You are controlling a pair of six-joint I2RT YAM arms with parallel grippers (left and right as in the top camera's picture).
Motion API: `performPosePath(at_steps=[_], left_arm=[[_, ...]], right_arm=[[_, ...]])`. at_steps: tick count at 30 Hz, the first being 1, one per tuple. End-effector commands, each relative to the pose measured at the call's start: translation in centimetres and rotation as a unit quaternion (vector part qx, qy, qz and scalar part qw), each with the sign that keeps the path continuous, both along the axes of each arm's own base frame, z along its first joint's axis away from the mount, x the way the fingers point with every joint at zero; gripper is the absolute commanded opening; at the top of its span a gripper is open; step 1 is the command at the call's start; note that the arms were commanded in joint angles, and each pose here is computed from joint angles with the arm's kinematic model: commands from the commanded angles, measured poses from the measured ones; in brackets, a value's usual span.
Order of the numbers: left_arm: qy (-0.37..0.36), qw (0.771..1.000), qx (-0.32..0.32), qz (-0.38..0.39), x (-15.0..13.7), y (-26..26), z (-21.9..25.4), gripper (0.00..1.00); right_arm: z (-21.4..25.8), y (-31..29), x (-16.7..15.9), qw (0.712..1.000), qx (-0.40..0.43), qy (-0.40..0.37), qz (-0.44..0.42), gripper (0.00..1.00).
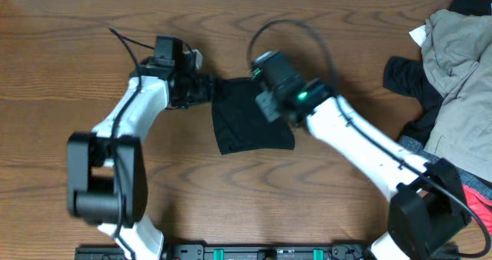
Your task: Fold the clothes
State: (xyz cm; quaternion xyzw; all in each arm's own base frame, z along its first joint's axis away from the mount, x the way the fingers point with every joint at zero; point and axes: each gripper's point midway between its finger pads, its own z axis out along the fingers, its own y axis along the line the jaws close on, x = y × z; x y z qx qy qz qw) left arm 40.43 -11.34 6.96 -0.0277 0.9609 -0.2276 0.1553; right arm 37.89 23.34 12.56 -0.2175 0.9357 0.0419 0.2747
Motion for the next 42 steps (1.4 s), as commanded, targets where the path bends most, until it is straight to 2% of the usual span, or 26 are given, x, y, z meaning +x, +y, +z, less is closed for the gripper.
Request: performPosePath(at_steps=[1, 4, 7, 13, 18, 22, 29, 33, 41, 42], left_arm=[[-0.013, 0.996, -0.074, -0.043, -1.2, -2.7, 3.2, 0.36], [-0.018, 0.984, -0.148, -0.101, -2.3, -5.1, 4.8, 0.31], [-0.023, 0.973, -0.184, -0.136, -3.2, -6.1, 5.4, 0.29], [-0.006, 0.968, -0.195, -0.157, -4.6, -6.7, 3.7, 0.29], [0.025, 0.967, -0.195, -0.164, -5.4, -7.5, 1.7, 0.29], [0.082, 0.964, -0.195, -0.163, -6.9, -8.3, -0.7, 0.29], [0.231, 0.944, -0.187, -0.144, -11.6, -8.4, -4.7, 0.29], [0.293, 0.93, -0.183, -0.128, -13.5, -8.0, -6.0, 0.29], [0.333, 0.924, -0.148, -0.117, -15.6, -6.8, -8.1, 0.3], [0.334, 0.923, -0.148, -0.116, -15.6, -6.8, -8.1, 0.33]], right_arm=[[0.9, 1.5, 0.2, 0.982, 0.166, 0.079, -0.037, 0.02], [2.6, 3.3, 0.2, 0.947, 0.292, 0.135, 0.014, 0.02], [3.0, 3.9, 0.0, 0.916, 0.358, 0.176, 0.046, 0.04], [-0.4, 4.4, -0.1, 0.894, 0.379, 0.235, 0.049, 0.04], [-2.8, 6.0, -0.2, 0.857, 0.424, 0.281, 0.075, 0.05], [-5.7, 6.1, 0.7, 0.855, 0.425, 0.289, 0.063, 0.04], [-8.9, 4.8, 1.2, 0.852, 0.421, 0.309, 0.033, 0.04], [-10.1, 3.7, 1.9, 0.864, 0.4, 0.305, 0.0, 0.04], [-10.9, 3.0, 2.4, 0.874, 0.382, 0.3, -0.032, 0.08], [-11.1, 2.9, 2.4, 0.875, 0.378, 0.3, -0.035, 0.09]])
